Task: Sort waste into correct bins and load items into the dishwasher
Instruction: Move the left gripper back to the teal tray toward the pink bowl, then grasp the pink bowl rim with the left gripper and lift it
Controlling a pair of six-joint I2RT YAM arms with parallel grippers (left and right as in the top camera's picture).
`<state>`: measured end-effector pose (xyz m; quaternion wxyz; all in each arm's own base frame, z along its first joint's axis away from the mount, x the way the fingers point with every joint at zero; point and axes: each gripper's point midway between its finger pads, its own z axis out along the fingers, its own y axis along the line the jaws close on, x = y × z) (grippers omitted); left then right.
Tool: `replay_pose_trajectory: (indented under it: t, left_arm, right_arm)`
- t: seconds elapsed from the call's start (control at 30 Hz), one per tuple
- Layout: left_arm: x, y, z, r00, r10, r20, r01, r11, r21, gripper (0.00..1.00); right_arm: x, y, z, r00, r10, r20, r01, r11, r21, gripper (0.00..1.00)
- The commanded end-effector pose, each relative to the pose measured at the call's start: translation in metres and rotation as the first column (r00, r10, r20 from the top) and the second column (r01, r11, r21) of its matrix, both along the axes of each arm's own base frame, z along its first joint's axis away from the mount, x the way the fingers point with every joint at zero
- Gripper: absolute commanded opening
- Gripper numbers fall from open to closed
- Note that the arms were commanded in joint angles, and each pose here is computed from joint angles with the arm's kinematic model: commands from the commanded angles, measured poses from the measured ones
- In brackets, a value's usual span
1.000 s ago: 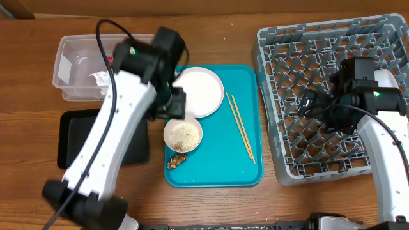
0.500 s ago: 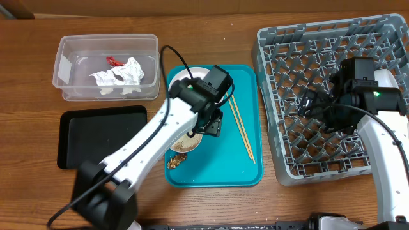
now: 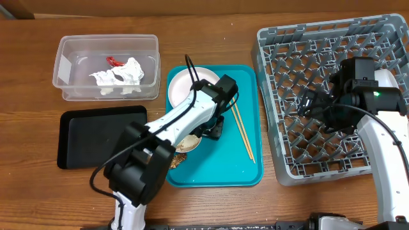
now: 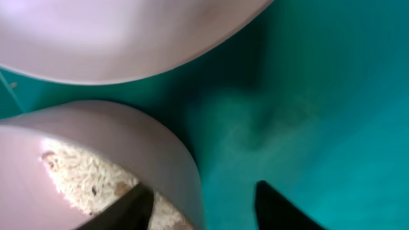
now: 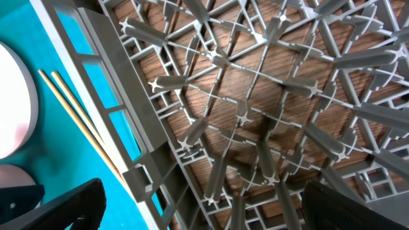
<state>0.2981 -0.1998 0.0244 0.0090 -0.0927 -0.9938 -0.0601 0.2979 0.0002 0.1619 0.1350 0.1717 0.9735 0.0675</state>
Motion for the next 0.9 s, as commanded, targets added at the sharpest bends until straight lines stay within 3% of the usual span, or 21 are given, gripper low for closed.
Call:
replay_pose_trajectory:
  t: [0.0,0.13,0.27,0.53,0.87]
  left_arm:
    - [-0.002,0.002,-0.008,1.0,-0.016,-0.017,0.016,1.0,0.014,0.35]
    - [0.0,0.001,-0.006,1.0,-0.024,-0.011,0.024,1.0,0.009,0.28]
    - [0.001,0.0,-0.006,1.0,-0.027,-0.01,0.027,1.0,0.007,0.04]
    - [0.005,-0.002,0.015,1.0,-0.026,-0.014,0.026,1.0,0.012,0.04]
    - [0.016,0.001,0.092,0.996,0.058,0.07,-0.053,0.997,-0.063,0.04]
  right_arm:
    - [0.003,0.0,0.006,1.0,-0.002,0.02,0.002,1.0,0.0,1.0]
    - [0.003,0.0,0.006,1.0,-0.002,0.02,0.002,1.0,0.0,1.0]
    - [0.003,0.0,0.006,1.0,-0.002,0.02,0.002,1.0,0.0,1.0]
    - [0.003,0.0,0.006,1.0,-0.002,0.019,0.002,1.0,0.0,1.0]
    - [0.002,0.0,0.006,1.0,-0.001,0.017,0.001,1.0,-0.001,1.0]
